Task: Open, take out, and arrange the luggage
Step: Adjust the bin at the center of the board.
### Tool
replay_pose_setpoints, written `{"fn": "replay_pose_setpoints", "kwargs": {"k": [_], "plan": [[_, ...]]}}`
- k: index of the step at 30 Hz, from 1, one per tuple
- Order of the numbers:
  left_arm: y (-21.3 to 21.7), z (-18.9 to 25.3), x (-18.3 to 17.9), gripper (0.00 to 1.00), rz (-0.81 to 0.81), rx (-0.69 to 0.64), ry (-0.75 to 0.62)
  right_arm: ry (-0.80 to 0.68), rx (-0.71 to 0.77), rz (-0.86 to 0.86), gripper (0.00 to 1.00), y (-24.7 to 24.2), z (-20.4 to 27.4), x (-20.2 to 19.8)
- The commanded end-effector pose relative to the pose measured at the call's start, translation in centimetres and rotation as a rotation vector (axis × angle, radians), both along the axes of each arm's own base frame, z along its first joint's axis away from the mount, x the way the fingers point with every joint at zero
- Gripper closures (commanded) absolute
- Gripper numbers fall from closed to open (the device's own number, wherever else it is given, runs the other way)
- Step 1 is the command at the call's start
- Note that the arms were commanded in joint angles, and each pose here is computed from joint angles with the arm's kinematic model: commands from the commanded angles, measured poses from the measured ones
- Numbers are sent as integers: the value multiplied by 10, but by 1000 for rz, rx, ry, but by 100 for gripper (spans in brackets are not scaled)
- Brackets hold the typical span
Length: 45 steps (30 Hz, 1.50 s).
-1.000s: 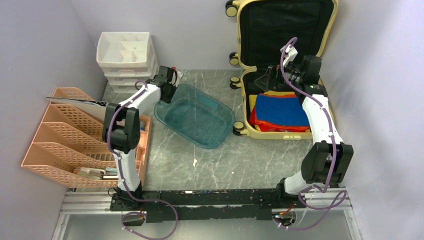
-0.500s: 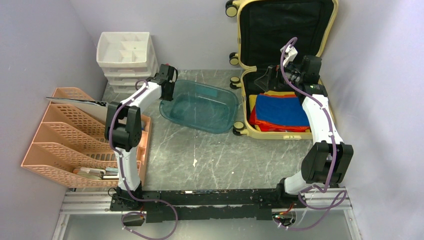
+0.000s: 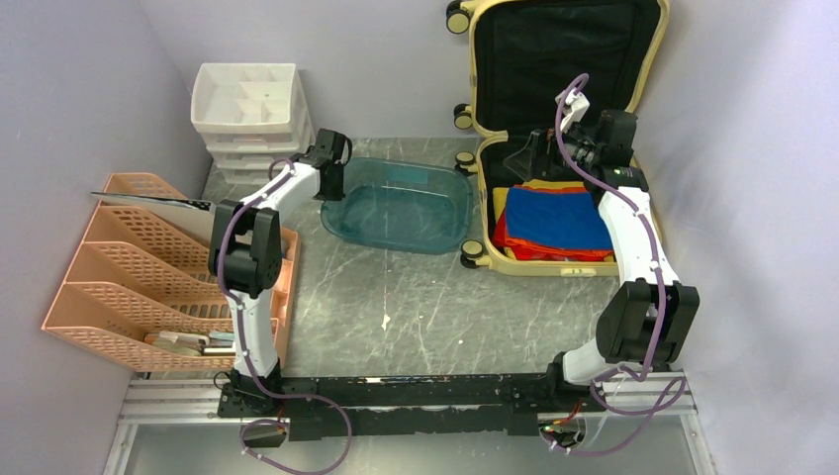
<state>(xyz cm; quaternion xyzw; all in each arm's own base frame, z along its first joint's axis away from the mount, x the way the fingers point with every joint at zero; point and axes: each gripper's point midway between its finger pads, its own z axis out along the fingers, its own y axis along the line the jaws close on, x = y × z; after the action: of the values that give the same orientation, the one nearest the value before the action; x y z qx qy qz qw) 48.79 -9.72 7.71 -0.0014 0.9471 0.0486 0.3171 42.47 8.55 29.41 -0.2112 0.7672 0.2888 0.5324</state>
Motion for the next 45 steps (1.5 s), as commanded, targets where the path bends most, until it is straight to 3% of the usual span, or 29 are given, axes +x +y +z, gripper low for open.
{"fn": "replay_pose_setpoints", "kwargs": {"k": [1, 8, 25, 29, 37, 43, 45], "plan": [[-9, 0, 1, 76, 65, -86, -24, -61, 4, 10, 0, 0, 17, -2], [-18, 9, -7, 70, 72, -158, -42, -56, 5, 7, 0, -1, 15, -1], [-57, 28, -10, 56, -35, -145, -90, -58, 2, 9, 0, -1, 16, -2], [-52, 37, -9, 44, -29, -131, -109, -55, -13, -14, 0, -5, 15, 0], [-34, 105, 8, 6, -48, -164, -253, 64, -243, -146, 0, -36, -41, -6], [-44, 156, 12, 4, -128, -195, -363, 40, -519, -61, 1, -17, -95, -40], [-45, 164, 9, 4, -155, -190, -376, -1, -585, -67, 6, -16, -99, -47]]}}
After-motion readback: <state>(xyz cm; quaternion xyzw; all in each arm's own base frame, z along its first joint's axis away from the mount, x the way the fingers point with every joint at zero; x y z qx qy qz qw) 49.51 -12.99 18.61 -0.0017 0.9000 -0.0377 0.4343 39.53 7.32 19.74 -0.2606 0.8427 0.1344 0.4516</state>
